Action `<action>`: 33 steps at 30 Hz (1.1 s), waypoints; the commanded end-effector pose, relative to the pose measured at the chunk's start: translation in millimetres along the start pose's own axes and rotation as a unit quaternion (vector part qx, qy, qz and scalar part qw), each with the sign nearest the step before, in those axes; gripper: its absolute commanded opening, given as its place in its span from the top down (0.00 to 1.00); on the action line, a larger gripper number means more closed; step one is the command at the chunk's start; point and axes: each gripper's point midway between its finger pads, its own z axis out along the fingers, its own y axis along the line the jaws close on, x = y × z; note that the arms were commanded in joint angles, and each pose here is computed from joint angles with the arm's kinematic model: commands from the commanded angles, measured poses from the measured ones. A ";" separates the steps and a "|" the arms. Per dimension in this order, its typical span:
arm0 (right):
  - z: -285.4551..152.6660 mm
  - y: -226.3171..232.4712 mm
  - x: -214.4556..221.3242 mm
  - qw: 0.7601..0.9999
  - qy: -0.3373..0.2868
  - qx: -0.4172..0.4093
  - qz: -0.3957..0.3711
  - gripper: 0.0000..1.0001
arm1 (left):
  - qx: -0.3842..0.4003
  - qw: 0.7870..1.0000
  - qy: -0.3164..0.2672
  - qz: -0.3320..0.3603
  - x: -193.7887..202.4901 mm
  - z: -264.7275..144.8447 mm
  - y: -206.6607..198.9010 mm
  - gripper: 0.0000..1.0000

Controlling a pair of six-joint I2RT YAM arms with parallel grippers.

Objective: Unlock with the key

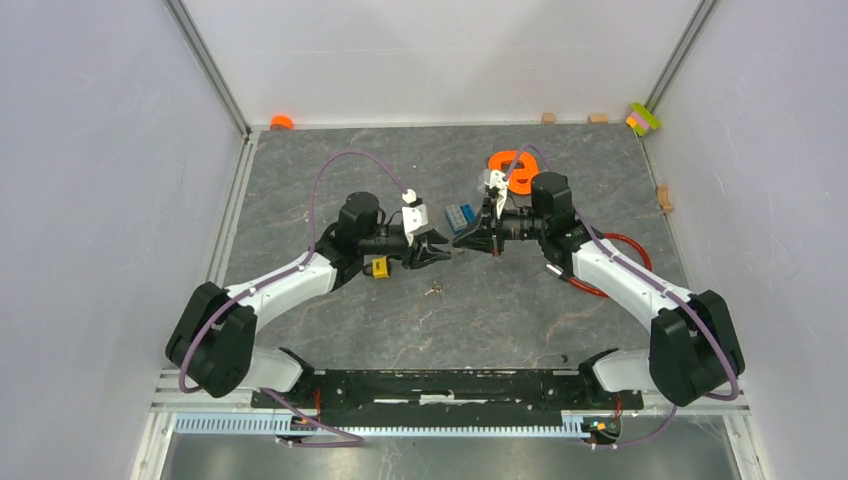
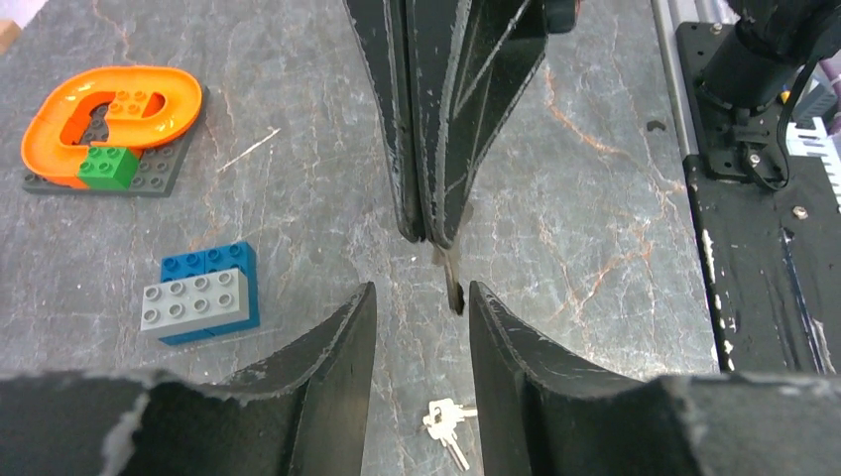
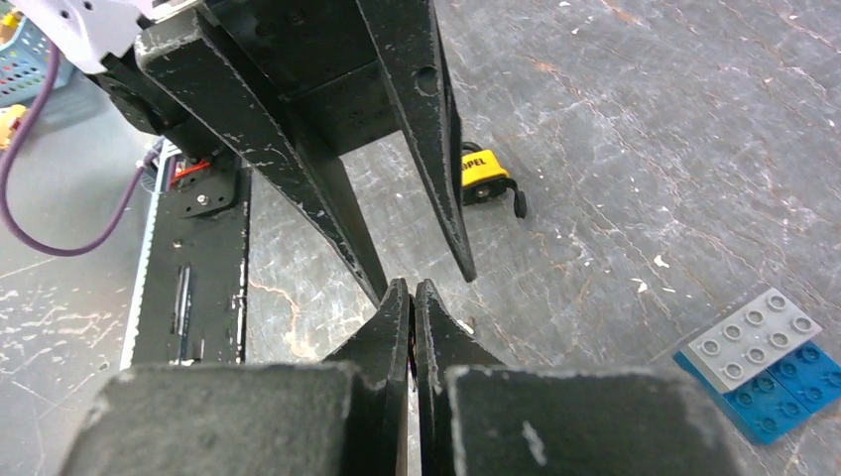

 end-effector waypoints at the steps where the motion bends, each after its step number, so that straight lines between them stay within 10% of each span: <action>1: -0.8 9.7 -14.8 0.999 -0.029 -0.029 0.000 1.00 | 0.020 0.999 -0.045 0.009 -20.7 5.0 -1.6 0.55; 15: -3.7 8.2 -16.2 0.999 -0.042 -0.026 0.007 1.00 | 0.068 0.995 -0.056 -0.042 -24.6 12.0 -13.3 0.96; 24: -7.1 0.3 -11.1 0.999 -0.037 0.008 -0.013 0.98 | 0.060 0.989 -0.047 -0.129 -26.7 17.9 -5.6 0.98; 29: -13.9 -8.6 -9.3 0.998 -0.016 0.043 -0.047 0.52 | 0.045 0.989 -0.041 -0.134 -28.9 12.2 0.2 0.98; 33: -19.7 -7.4 -11.5 0.996 -0.008 0.051 -0.078 0.38 | 0.037 0.992 -0.036 -0.118 -30.3 6.2 0.7 0.98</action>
